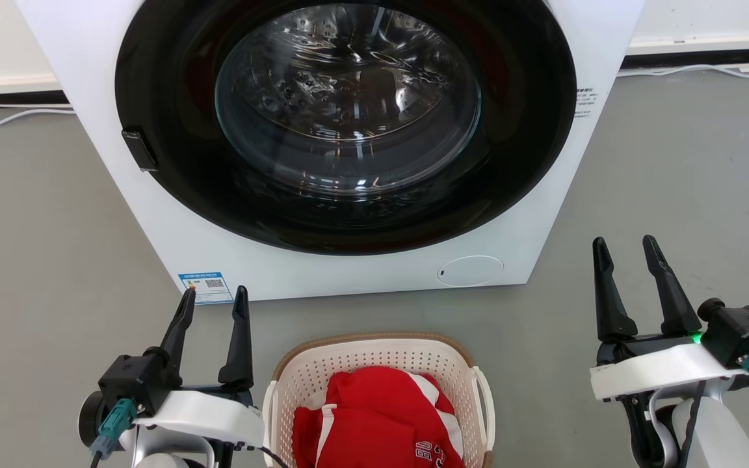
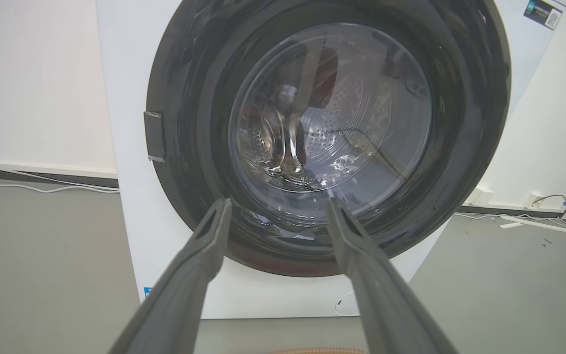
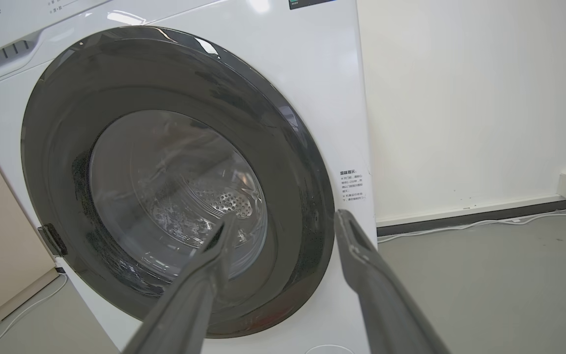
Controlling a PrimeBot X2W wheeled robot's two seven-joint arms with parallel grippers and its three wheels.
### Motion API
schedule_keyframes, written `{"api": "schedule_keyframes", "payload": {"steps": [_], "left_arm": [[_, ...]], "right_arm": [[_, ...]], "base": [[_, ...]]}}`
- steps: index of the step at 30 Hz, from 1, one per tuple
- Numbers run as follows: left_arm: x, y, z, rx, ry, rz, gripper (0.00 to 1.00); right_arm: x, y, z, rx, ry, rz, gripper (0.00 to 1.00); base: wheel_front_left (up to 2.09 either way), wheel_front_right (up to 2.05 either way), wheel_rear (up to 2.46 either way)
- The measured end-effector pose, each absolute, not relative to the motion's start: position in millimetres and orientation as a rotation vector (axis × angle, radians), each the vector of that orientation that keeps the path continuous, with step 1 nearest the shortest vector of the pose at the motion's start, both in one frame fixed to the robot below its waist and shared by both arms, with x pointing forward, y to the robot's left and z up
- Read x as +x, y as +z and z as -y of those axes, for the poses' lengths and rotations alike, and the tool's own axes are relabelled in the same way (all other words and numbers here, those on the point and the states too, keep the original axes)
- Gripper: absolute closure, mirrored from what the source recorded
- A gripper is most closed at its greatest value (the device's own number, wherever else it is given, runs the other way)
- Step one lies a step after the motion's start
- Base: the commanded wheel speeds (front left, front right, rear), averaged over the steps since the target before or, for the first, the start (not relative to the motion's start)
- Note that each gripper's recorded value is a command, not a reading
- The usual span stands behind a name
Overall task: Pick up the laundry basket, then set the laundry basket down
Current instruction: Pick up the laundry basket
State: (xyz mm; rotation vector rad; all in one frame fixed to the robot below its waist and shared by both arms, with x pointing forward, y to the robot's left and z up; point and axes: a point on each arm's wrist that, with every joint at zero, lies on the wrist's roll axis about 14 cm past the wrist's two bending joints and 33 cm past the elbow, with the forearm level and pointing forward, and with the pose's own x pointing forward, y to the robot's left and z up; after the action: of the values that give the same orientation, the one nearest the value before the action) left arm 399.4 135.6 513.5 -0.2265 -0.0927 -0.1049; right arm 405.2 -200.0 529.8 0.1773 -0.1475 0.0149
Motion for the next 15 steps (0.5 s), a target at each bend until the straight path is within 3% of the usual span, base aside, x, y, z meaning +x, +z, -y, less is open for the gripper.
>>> {"api": "schedule_keyframes", "payload": {"steps": [15], "left_arm": [[402,499,-136,-0.235,-0.099,0.052,0.00]], "right_arm": [[409,520,199,0.175,0.016,0.120,0.00]], "base": [[0.00,0.00,0.00]]}}
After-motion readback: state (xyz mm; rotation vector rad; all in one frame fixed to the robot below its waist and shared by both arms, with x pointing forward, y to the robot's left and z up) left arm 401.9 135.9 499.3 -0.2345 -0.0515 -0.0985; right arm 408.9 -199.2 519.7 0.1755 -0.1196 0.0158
